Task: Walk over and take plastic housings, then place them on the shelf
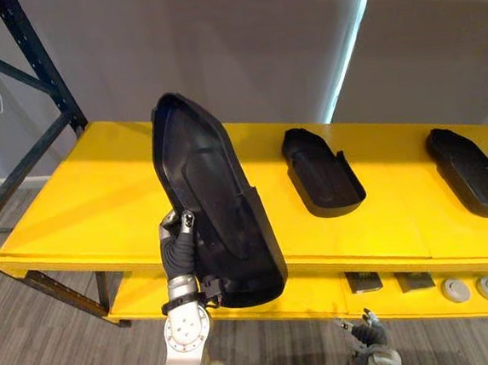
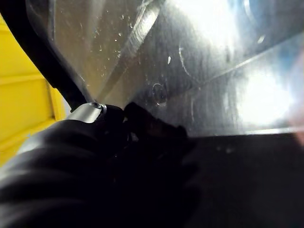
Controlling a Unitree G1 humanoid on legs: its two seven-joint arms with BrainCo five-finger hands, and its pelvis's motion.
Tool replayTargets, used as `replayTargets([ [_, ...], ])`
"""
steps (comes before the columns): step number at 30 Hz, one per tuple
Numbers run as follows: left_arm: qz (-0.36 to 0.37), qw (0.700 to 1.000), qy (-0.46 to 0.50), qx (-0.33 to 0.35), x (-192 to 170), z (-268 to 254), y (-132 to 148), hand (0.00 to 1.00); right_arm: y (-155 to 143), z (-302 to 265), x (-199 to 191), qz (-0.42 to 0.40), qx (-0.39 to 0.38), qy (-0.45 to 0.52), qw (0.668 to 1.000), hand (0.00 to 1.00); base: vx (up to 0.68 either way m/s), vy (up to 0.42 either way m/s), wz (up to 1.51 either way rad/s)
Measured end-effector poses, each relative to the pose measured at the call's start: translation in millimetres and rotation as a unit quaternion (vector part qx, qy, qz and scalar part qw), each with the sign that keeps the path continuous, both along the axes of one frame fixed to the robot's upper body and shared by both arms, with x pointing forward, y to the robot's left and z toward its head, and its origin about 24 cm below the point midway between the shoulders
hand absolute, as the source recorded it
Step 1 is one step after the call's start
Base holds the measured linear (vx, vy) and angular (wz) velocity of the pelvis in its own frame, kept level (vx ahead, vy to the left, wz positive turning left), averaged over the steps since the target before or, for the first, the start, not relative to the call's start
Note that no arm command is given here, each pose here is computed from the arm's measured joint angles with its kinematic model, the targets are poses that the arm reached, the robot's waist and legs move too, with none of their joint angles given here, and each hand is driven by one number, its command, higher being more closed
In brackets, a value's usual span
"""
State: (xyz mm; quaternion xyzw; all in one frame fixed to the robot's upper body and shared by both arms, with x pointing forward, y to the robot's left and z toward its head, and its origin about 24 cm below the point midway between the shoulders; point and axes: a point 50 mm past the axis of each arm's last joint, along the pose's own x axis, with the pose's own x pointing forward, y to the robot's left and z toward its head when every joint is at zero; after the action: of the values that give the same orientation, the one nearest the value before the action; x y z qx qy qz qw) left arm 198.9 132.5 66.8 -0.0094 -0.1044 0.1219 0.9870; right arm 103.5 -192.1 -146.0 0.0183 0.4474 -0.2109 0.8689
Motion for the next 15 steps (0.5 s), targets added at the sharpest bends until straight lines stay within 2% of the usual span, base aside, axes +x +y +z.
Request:
replayTargets([
  [2,-0.010,1.000,0.021,0.002,2,-10,-3,1.00,-6,-4,-9,-0.002,-0.005,0.025,1.000,0.00,0.04,0.540,0.01],
  [4,-0.011,0.999,0.036,0.014,2,-16,2,1.00,13,-8,-11,-0.002,0.022,0.030,0.999,0.00,0.01,0.557,-0.06],
  [9,-0.011,0.999,0.023,0.022,0,-11,5,1.00,19,-1,13,0.043,0.016,-0.001,0.999,0.00,-0.12,0.397,-0.58],
  [15,-0.014,1.000,0.011,0.007,2,-5,-2,1.00,16,-2,3,0.040,0.013,0.005,0.999,0.00,-0.07,0.084,-0.05],
])
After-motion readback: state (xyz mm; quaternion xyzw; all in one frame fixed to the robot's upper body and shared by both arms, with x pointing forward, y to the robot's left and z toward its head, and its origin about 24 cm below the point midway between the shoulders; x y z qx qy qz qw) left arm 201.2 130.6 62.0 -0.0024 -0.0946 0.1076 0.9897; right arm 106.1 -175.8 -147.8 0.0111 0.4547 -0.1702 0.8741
